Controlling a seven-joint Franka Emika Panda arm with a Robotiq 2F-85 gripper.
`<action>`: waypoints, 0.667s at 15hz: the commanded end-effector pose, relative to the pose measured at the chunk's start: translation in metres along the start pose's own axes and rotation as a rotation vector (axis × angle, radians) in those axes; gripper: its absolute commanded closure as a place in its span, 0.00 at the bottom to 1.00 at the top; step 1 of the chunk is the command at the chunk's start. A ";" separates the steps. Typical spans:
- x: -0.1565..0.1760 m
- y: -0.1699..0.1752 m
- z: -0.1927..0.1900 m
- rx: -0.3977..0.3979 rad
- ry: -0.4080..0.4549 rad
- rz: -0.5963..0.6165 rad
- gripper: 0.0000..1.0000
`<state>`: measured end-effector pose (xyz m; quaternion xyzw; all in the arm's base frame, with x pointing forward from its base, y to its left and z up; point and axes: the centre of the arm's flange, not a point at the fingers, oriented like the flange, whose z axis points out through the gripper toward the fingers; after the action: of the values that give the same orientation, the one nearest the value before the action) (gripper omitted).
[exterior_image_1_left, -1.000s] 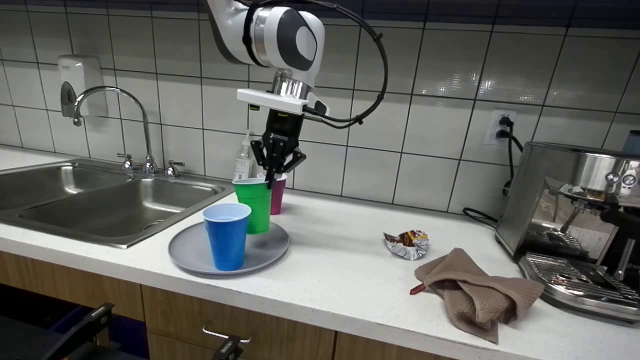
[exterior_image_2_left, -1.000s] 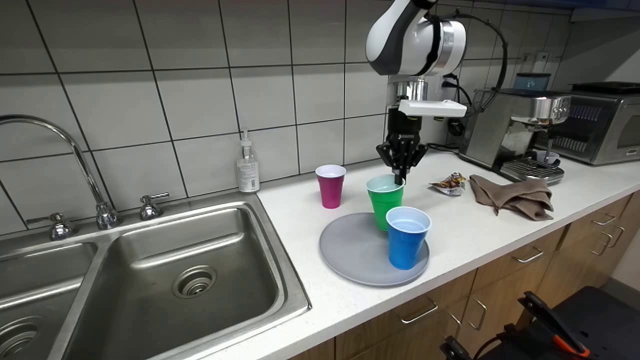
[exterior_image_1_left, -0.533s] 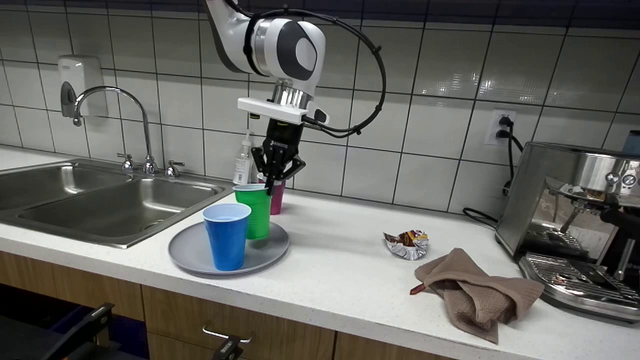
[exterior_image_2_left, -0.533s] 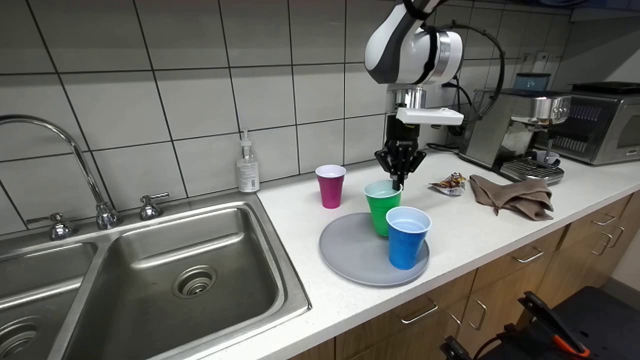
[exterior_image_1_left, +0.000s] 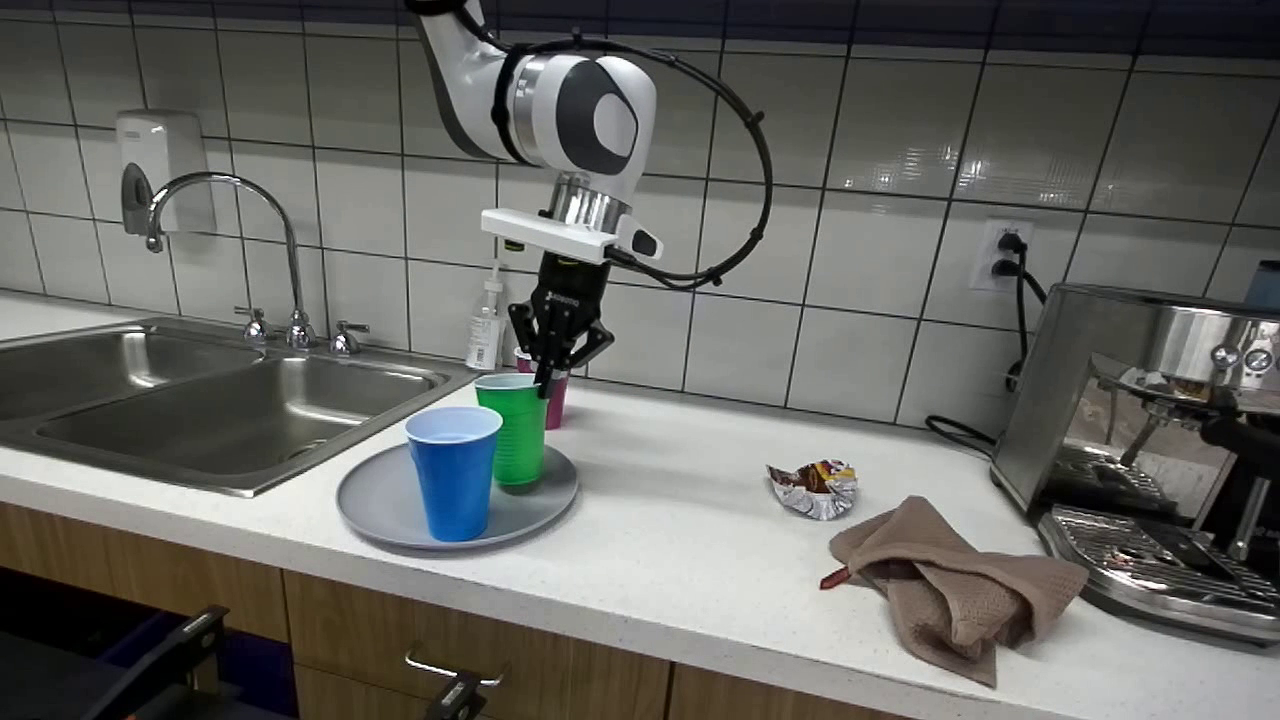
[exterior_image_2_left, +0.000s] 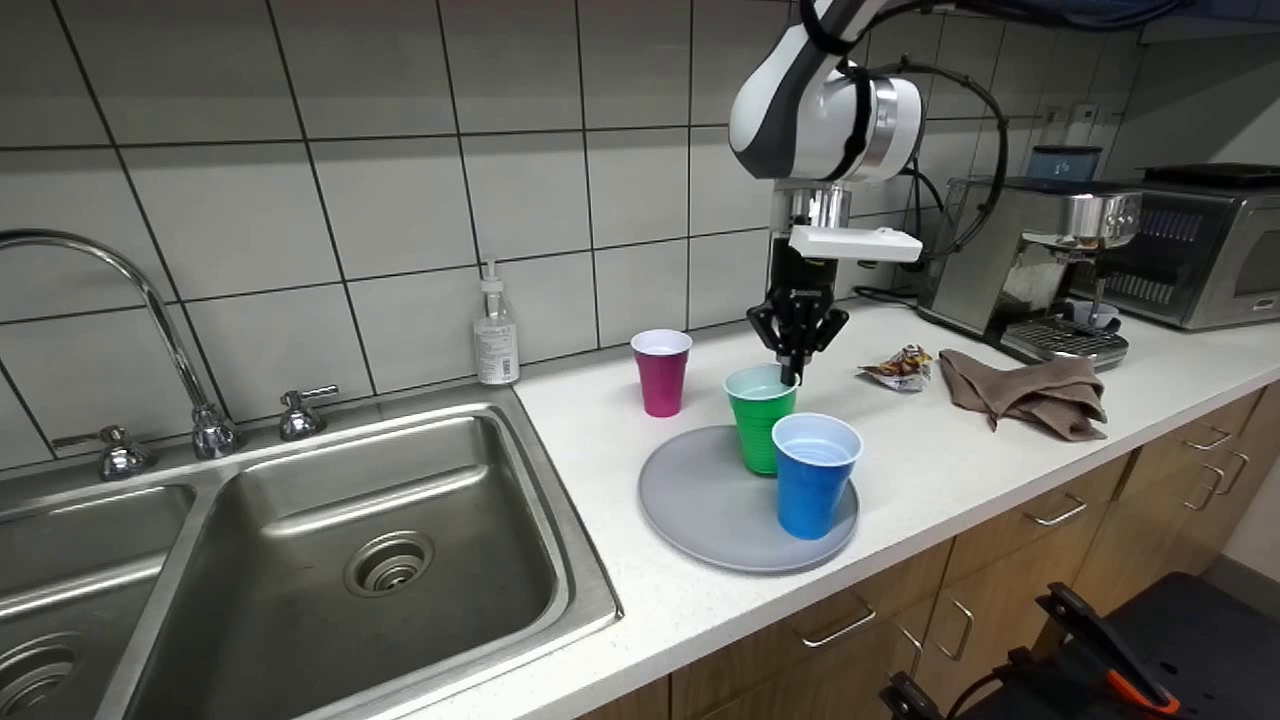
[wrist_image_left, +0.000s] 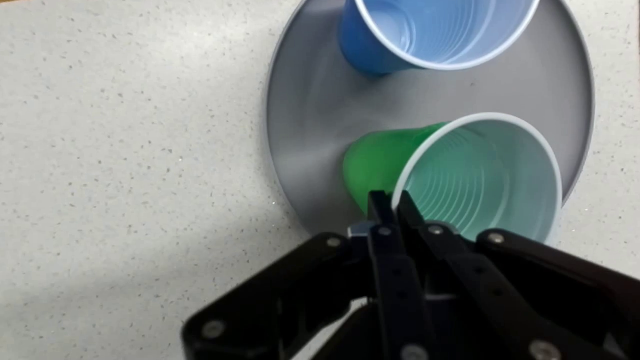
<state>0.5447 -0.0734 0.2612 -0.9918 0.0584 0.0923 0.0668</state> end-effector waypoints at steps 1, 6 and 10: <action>0.011 0.002 -0.001 0.023 0.021 0.033 0.99; 0.017 0.004 0.005 0.026 0.023 0.047 0.99; 0.021 0.005 0.010 0.031 0.025 0.061 0.99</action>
<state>0.5540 -0.0767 0.2485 -0.9908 0.0746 0.0874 0.0718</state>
